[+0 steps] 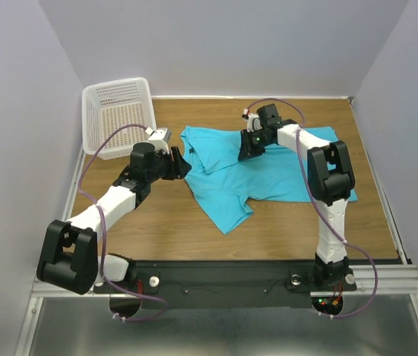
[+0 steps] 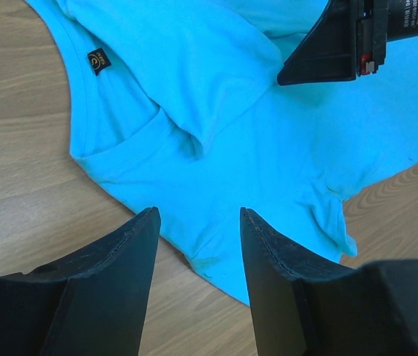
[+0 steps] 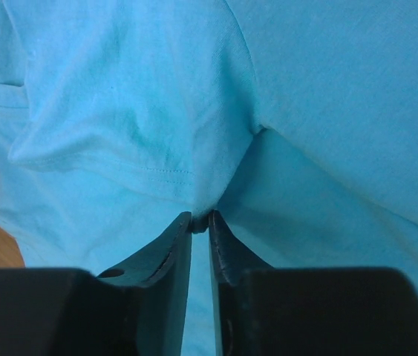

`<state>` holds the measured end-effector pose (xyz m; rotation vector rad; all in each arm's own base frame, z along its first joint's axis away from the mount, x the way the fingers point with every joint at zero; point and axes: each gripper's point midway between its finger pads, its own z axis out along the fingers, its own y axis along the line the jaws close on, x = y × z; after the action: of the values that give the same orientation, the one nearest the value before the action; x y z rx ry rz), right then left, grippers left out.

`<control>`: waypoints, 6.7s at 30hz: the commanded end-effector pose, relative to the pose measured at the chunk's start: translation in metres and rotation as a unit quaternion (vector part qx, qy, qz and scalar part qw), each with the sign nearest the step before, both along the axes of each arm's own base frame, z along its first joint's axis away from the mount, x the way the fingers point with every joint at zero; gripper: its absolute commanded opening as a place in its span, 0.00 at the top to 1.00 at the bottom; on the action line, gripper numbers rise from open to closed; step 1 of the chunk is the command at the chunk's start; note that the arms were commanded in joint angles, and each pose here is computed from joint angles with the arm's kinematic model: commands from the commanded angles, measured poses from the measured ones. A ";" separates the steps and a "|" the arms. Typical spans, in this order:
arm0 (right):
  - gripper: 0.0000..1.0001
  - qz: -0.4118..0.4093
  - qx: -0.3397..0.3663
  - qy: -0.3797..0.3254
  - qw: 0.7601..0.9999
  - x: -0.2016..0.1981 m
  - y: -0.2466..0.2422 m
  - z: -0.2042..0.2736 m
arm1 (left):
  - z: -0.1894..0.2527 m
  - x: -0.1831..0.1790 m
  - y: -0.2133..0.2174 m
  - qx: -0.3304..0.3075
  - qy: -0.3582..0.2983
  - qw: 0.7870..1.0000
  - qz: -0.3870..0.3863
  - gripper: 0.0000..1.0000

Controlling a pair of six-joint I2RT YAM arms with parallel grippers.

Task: Fold and stack the t-shirts
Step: Fold the tshirt

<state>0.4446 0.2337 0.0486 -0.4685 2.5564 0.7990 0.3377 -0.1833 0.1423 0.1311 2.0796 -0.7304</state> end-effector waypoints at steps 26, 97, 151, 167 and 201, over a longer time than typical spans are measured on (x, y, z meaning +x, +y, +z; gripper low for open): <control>0.75 -0.099 -0.027 -0.031 0.994 0.015 -0.018 0.038 | 0.006 0.002 -0.016 -0.031 -0.013 0.999 -0.033 0.42; 0.50 -0.085 0.020 -0.120 0.989 0.001 -0.082 0.114 | -0.073 0.047 -0.101 -0.076 0.120 0.990 -0.002 0.86; 0.50 -0.088 0.022 -0.134 0.987 0.001 -0.093 0.119 | -0.047 0.193 -0.023 0.133 0.055 0.979 0.142 0.51; 0.50 -0.101 0.018 -0.132 0.986 0.006 -0.104 0.116 | -0.062 0.245 0.021 0.209 0.054 0.958 0.192 0.51; 0.50 -0.211 -0.076 -0.155 0.962 0.041 -0.223 0.102 | -0.026 0.257 0.015 0.143 0.038 0.977 0.155 0.53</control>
<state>0.4613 0.0357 0.1292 -0.0656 2.3936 0.4478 0.5867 -0.1667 0.0429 -0.0471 2.3411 -0.1760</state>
